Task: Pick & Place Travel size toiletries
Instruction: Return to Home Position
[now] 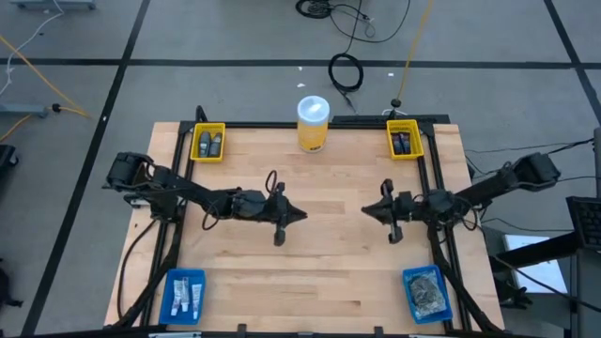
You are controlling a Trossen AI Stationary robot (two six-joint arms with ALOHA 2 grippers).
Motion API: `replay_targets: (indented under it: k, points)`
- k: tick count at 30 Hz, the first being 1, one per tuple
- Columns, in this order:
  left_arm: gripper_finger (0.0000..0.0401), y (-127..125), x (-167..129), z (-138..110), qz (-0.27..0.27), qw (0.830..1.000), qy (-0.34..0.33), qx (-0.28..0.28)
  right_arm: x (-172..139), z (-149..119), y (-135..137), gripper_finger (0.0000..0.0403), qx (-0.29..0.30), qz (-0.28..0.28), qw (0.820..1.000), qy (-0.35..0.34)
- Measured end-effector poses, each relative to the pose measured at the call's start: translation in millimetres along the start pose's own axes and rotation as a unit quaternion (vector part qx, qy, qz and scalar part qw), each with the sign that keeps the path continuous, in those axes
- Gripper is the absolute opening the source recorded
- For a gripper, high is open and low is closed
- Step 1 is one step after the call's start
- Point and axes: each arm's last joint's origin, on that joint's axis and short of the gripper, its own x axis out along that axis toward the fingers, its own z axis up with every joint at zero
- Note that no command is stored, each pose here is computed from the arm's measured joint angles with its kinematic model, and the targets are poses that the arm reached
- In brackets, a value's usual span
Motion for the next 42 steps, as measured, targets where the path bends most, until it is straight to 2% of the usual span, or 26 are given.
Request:
replay_targets:
  k: [2, 6, 9, 15, 18, 25, 30, 33, 42]
  points:
    - [0.0026, 1, 0, 0, 0.005, 1.0, -0.002, -0.007, -3, -3, -2, 0.0, 0.003, 0.015, 0.999, 0.038]
    - [0.0026, 3, 0, 0, 0.031, 0.999, -0.004, -0.017, -10, -11, -11, 0.0, -0.011, -0.004, 0.993, 0.117]
    - [0.0026, 3, 0, 0, 0.04, 0.999, -0.002, -0.022, -15, -10, -16, 0.0, -0.022, 0.008, 0.987, 0.16]
    - [0.0026, 6, 0, -2, 0.045, 0.999, 0.006, -0.029, -31, -2, -21, 0.0, -0.022, 0.007, 0.985, 0.172]
    - [0.0026, 15, 1, -3, 0.06, 0.997, 0.016, -0.046, -40, 0, -22, 0.0, -0.023, 0.005, 0.985, 0.172]
    - [0.0026, 41, -8, -1, 0.084, 0.995, 0.022, -0.046, -53, 0, -22, 0.0, -0.031, 0.008, 0.987, 0.157]
    - [0.0026, 66, -42, 3, 0.113, 0.992, -0.003, -0.048, -55, 0, -22, 0.0, -0.032, 0.014, 0.991, 0.13]
    - [0.0026, 77, -69, 0, 0.138, 0.989, -0.015, -0.046, -55, 1, -21, 0.0, -0.042, 0.037, 0.99, 0.128]
    - [0.0026, 87, -138, -15, 0.187, 0.98, -0.055, -0.04, -55, -1, -21, 0.0, -0.058, 0.037, 0.988, 0.136]
